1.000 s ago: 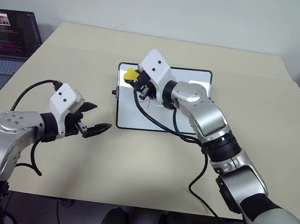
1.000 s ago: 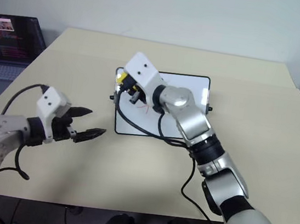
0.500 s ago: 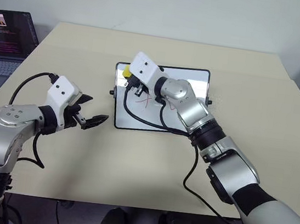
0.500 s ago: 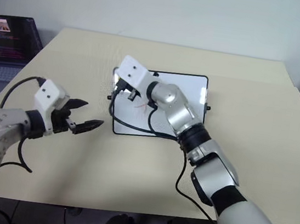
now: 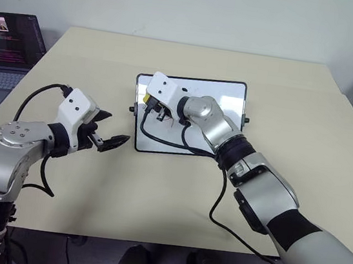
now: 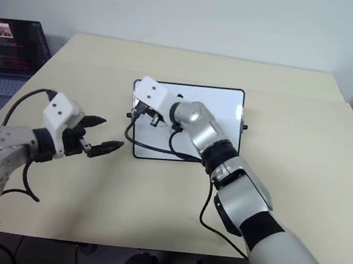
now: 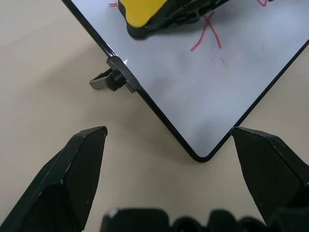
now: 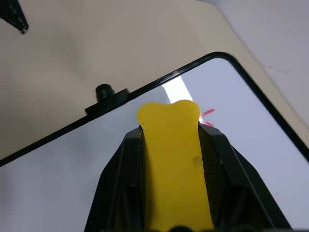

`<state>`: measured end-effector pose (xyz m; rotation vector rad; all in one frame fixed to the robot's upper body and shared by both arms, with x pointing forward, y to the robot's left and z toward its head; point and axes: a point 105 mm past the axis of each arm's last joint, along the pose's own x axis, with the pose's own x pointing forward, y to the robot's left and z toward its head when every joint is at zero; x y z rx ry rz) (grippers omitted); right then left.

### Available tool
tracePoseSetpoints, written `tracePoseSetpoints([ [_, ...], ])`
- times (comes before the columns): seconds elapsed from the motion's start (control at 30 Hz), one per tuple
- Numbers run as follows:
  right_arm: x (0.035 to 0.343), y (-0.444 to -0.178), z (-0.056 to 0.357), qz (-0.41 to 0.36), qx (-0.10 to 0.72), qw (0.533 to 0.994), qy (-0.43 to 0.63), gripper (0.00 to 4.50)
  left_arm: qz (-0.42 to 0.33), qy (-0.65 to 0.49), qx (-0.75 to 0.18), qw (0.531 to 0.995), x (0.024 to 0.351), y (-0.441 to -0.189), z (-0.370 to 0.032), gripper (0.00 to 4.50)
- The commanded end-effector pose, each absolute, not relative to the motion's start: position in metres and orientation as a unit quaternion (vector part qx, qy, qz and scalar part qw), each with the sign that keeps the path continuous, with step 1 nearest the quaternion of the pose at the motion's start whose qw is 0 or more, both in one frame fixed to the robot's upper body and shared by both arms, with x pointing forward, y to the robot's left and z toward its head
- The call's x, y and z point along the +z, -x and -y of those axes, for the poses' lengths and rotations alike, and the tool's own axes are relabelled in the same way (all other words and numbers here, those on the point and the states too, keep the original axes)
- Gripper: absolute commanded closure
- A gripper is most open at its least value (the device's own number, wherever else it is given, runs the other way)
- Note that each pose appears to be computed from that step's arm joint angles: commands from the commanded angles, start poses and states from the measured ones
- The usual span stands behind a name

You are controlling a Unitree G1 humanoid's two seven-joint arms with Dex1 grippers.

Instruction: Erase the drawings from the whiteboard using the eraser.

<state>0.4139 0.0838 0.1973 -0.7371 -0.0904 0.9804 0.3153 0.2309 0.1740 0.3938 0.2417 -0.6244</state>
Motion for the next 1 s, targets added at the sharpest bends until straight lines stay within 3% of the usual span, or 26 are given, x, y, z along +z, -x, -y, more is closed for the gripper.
tracePoseSetpoints([
  [0.03, 0.226, -0.419, -0.084, 0.088, 0.429, 0.837, 0.329, 3.31, -0.094, -0.208, -0.31, 0.923, 0.186, -0.314, -0.227, 0.0],
  [0.1, 0.241, -0.422, -0.085, 0.115, 0.409, 0.848, 0.318, 3.31, -0.095, -0.208, -0.311, 0.922, 0.186, -0.313, -0.227, 0.0],
  [0.2, 0.241, -0.421, -0.088, 0.115, 0.41, 0.847, 0.319, 3.31, -0.093, -0.209, -0.312, 0.922, 0.187, -0.314, -0.226, 0.0],
  [0.47, 0.197, -0.411, -0.093, 0.051, 0.468, 0.807, 0.357, 3.31, -0.091, -0.21, -0.306, 0.924, 0.189, -0.313, -0.229, 0.0],
  [0.77, 0.232, -0.419, -0.093, 0.122, 0.408, 0.837, 0.343, 3.31, -0.095, -0.209, -0.311, 0.922, 0.187, -0.312, -0.227, 0.0],
  [1.0, 0.197, -0.412, -0.094, 0.055, 0.458, 0.814, 0.353, 3.31, -0.093, -0.207, -0.314, 0.922, 0.185, -0.312, -0.223, 0.0],
])
